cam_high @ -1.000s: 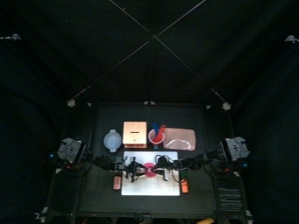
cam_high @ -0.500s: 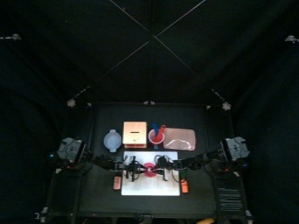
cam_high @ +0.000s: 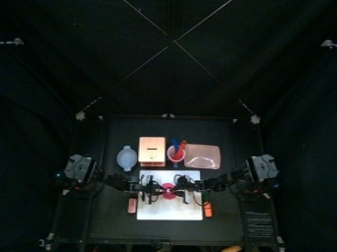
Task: Get the cutter from the drawer then cut the dough then place the extra dough in the bowl
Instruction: Cut the dough
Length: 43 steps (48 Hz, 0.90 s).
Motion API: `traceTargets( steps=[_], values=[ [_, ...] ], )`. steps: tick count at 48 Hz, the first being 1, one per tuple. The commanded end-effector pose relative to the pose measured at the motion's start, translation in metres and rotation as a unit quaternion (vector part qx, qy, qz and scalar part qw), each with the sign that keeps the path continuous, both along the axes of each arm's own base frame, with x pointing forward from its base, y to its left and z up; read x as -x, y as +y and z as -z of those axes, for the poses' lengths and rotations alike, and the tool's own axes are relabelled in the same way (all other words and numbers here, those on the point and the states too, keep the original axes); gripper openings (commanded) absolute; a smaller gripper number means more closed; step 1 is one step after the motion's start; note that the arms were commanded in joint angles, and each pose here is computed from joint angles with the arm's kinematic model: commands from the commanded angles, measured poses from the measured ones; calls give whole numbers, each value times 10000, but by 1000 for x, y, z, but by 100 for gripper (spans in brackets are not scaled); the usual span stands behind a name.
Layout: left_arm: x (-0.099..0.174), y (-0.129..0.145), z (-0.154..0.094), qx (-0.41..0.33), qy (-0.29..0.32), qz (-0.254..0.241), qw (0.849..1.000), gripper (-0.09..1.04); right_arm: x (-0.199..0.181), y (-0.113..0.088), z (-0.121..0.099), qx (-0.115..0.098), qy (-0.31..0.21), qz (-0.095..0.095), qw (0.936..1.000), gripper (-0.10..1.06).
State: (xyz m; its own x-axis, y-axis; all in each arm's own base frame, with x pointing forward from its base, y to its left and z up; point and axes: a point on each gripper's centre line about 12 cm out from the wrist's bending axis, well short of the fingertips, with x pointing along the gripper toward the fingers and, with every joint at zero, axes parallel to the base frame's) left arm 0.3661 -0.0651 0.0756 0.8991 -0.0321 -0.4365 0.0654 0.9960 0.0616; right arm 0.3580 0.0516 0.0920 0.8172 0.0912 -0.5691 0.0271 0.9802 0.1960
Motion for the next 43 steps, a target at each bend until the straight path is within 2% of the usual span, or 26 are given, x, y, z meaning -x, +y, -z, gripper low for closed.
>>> traceTargets(
  steps=[1,13,25,43],
  values=[
    [-2,3,2,32,123,-54,9999,51,4,-1,8,-22,180,46,9998,56],
    [-1,9,15,37,383,-143,9992,42,10,-6,15,-2,324,100,9994,56],
    [-1,14,27,109,554,-302,9979,41,9,-10,27,26,475,148,9988,56],
    [0,23,31,374,847,-519,9943,41,7,-20,26,50,556,263,9981,56]
  ],
)
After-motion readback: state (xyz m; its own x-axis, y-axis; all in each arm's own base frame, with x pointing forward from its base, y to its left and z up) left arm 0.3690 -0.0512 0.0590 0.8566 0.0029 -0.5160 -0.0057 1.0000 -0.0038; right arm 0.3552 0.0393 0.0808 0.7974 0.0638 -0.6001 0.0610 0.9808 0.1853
